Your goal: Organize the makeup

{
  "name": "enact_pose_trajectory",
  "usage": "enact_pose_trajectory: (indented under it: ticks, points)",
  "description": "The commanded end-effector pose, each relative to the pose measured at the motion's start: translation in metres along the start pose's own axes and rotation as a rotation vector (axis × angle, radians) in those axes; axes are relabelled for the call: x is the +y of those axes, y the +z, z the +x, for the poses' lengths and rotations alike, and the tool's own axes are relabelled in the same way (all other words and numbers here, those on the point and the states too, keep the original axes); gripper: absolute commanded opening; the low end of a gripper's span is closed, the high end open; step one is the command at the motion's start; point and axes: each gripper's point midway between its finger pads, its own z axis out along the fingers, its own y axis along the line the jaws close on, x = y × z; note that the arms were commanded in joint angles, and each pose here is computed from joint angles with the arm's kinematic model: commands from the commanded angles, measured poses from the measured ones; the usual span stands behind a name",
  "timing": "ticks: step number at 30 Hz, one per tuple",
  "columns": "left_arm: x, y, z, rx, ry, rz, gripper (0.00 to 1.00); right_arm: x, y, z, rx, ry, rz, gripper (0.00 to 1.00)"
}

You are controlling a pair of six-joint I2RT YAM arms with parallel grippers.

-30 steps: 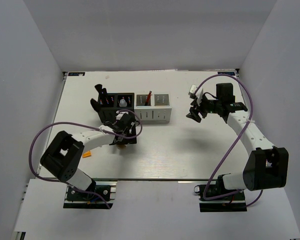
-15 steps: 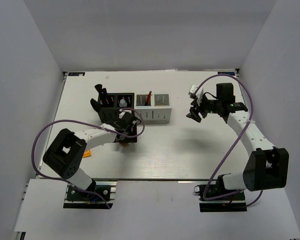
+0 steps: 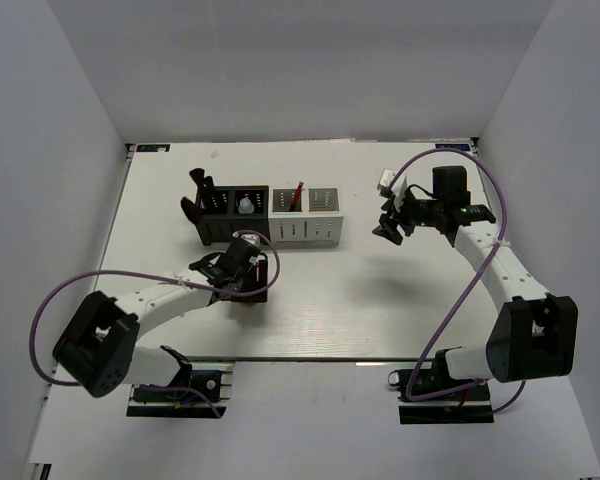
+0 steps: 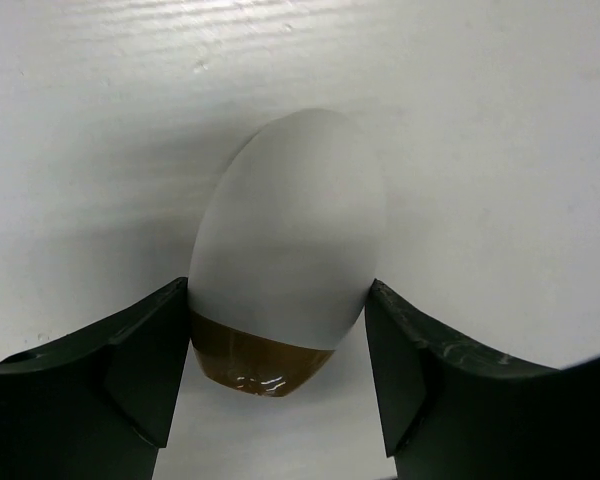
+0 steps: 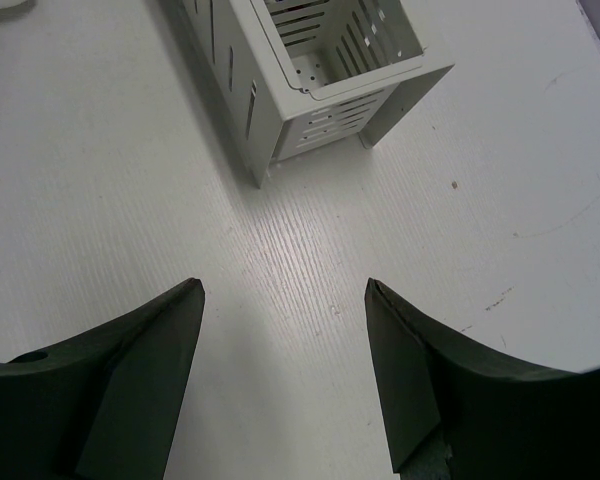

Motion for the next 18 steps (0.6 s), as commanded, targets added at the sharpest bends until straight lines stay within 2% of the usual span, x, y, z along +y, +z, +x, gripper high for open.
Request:
enact_pose_trajectory:
  ticks: [1, 18]
  points:
    - [-0.015, -0.022, 0.0, -0.013, 0.026, 0.114, 0.34, 0.0, -0.004, -0.011, -0.033, -0.024, 0.002, 0.72]
    - [-0.021, -0.032, -0.006, -0.046, 0.044, 0.159, 0.33, 0.007, -0.005, -0.009, -0.037, -0.015, -0.008, 0.72]
